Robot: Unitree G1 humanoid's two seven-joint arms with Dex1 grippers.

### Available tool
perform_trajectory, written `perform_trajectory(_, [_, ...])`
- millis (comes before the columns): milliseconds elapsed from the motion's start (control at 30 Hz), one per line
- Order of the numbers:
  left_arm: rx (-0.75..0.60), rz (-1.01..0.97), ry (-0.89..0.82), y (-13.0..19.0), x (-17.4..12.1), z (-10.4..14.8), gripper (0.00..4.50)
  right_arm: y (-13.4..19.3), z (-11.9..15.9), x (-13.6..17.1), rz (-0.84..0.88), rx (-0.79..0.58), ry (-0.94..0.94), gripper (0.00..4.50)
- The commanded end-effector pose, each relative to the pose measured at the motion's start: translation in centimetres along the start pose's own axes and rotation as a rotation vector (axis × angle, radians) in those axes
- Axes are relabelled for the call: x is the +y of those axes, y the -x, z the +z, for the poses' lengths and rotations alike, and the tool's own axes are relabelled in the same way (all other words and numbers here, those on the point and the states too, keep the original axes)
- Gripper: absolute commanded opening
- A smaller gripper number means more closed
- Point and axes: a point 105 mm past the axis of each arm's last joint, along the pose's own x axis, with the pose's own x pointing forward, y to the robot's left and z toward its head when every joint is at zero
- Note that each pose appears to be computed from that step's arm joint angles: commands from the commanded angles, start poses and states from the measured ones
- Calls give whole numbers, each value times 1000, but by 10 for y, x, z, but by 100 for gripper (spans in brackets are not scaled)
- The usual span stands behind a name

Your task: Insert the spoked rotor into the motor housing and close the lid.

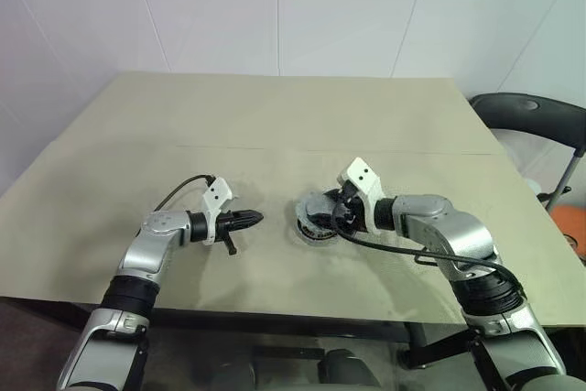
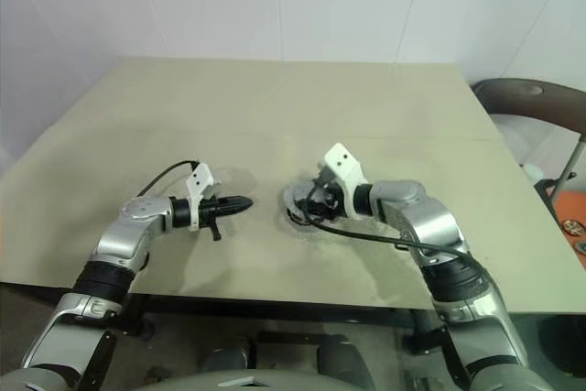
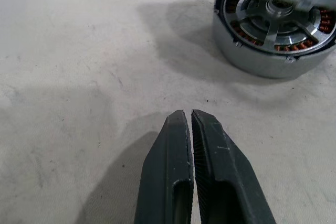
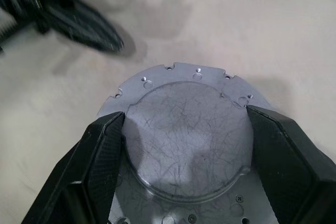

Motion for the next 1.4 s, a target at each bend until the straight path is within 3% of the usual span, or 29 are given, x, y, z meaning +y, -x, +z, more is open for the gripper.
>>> perform_trajectory(33, [-20, 9, -43, 1, 3, 12, 22, 0, 10, 1, -7, -27, 59, 323])
perform_trajectory(333, [-6, 8, -50, 1, 3, 10, 22, -1, -12, 16, 79, 62, 65, 323])
perform_trajectory(767, [-7, 2, -53, 0, 1, 11, 22, 0, -31, -15, -93, 169, 92, 323])
perform_trajectory(1033, [-6, 5, -51, 0, 1, 11, 22, 7, -36, -22, -94, 191, 69, 323])
perform_trajectory(1200, [-4, 5, -51, 1, 1, 10, 22, 10, -60, -9, -10, 261, 39, 323])
perform_trajectory(1400, [-178, -78, -4, -16, -13, 52, 22, 7, -64, -7, 0, 249, 11, 323])
